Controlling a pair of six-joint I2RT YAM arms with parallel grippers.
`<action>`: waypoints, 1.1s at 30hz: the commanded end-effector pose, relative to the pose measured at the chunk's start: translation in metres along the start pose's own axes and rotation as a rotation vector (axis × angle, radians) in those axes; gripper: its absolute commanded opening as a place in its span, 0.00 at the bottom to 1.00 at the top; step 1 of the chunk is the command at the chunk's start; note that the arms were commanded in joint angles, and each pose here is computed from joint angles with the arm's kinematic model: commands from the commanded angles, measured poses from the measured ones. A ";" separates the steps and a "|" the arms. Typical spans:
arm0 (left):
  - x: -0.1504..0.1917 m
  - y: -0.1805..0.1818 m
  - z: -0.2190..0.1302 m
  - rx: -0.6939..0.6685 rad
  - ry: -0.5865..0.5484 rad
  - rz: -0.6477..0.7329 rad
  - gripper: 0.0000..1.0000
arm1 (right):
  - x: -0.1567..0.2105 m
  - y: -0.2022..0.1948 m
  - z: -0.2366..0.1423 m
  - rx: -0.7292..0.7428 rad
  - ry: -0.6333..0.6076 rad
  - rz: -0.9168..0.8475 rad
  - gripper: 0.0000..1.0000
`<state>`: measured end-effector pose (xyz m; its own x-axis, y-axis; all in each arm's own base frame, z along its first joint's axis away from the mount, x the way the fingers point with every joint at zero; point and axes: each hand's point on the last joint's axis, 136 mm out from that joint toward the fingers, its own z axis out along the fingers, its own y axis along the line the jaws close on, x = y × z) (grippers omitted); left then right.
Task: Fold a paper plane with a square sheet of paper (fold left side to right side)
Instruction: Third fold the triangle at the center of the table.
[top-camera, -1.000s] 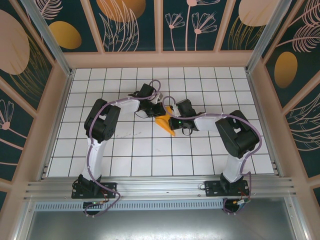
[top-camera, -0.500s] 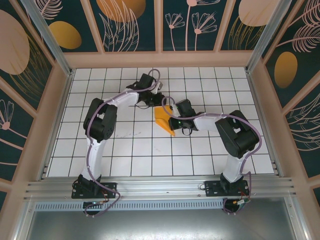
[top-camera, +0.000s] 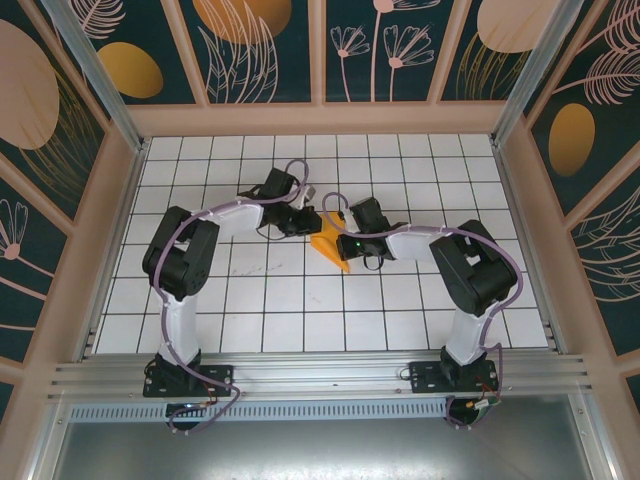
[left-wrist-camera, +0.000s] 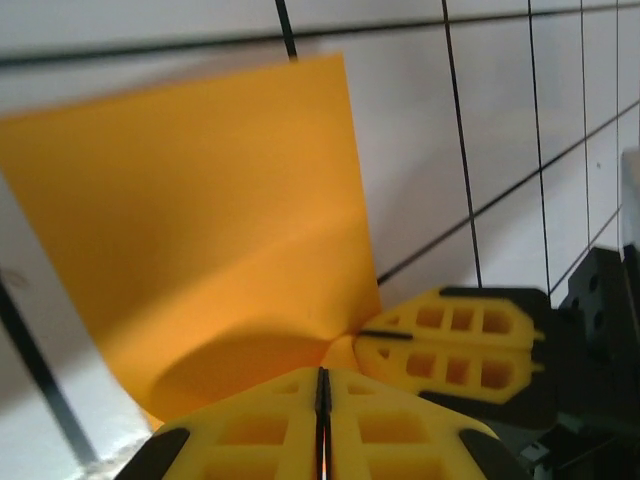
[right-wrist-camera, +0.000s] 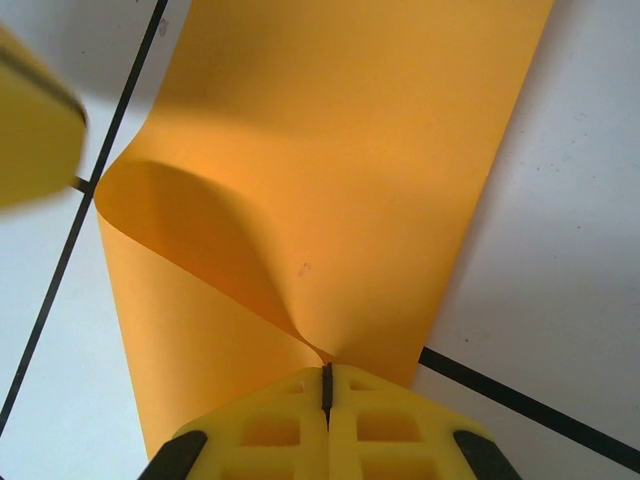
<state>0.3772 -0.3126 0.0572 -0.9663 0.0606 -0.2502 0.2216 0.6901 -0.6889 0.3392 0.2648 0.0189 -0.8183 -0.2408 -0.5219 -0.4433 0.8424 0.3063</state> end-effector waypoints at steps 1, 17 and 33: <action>-0.003 -0.023 0.004 0.080 -0.016 0.025 0.12 | 0.039 -0.005 0.011 0.028 0.141 -0.005 0.00; 0.028 0.001 0.027 0.006 0.061 -0.013 0.13 | 0.042 -0.006 0.013 0.039 0.153 -0.012 0.00; 0.055 0.039 0.033 -0.105 0.096 -0.051 0.12 | 0.041 -0.007 0.013 0.041 0.151 -0.011 0.00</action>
<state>0.3474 -0.3164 0.0147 -0.9791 0.0860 -0.1842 0.1885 0.7231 -0.6645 0.3392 0.2659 0.0189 -0.8172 -0.2514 -0.5187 -0.4486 0.8424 0.2985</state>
